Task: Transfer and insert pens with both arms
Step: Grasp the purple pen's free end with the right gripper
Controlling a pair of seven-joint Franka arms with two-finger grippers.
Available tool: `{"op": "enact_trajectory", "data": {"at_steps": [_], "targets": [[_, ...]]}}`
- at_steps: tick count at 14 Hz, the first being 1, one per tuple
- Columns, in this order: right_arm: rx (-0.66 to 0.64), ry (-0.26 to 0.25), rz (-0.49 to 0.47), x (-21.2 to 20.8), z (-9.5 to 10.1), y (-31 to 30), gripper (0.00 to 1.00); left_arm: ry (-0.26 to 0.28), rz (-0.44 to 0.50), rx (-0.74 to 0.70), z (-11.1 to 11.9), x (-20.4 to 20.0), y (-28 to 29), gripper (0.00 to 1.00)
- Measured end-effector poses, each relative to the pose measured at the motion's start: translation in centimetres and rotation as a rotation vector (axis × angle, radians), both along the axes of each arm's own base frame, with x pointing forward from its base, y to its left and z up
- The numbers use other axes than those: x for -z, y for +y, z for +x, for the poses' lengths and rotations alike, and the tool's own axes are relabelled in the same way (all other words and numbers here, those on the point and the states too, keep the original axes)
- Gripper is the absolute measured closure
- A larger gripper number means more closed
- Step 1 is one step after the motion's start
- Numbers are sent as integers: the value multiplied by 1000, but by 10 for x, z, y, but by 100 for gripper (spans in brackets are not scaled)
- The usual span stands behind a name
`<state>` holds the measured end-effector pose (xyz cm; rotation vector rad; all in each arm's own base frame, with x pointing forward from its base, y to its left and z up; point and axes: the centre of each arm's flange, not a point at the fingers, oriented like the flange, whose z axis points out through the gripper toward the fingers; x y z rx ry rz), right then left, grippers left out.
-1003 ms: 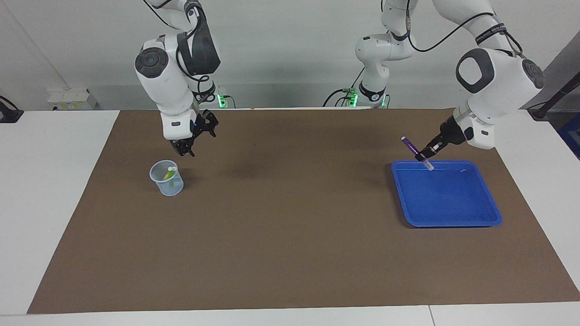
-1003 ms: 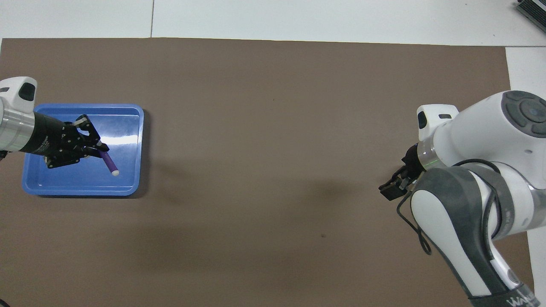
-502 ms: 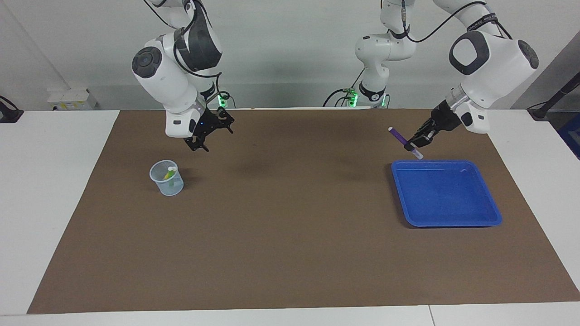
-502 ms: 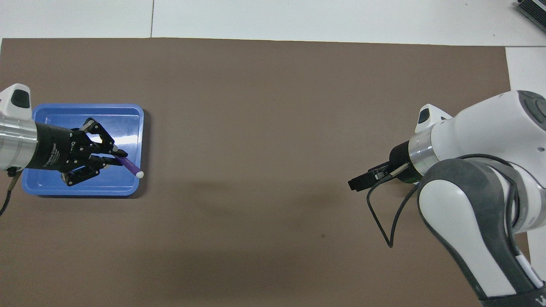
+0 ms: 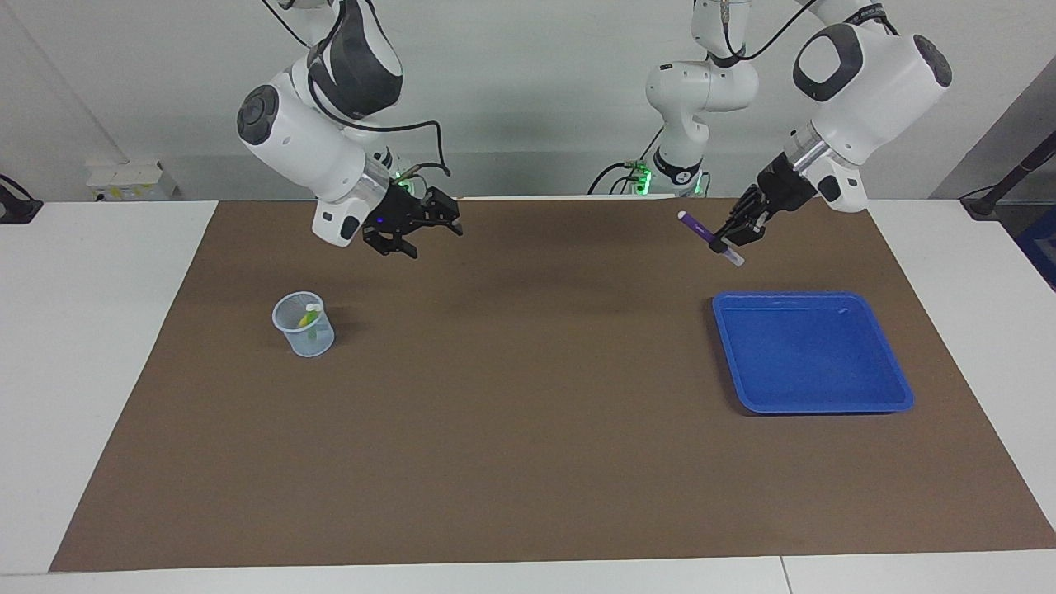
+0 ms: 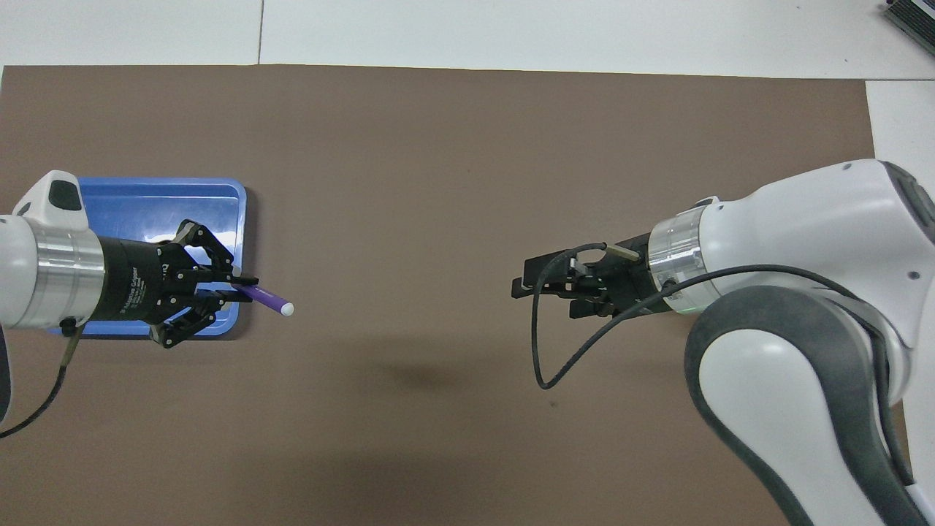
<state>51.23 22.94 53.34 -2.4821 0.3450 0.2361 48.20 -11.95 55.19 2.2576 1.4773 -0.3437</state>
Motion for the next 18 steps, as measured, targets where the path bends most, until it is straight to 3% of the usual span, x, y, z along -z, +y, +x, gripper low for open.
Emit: {"op": "enact_trajectory", "data": {"at_steps": [4,10,13,18], "targets": [[179,32,48,-13,-9,47,0,48,-113,-109,-22,1,-5,83],[354,-43,156,-32,-40,134,0,63,-175,-223,-48,19,-3,83],[378,-57,187,-32,-55,163,8,72,-173,-256,-53,18,-12,83],[360,-74,201,-25,-70,189,10,83,-192,-299,-52,16,-13,83]]}}
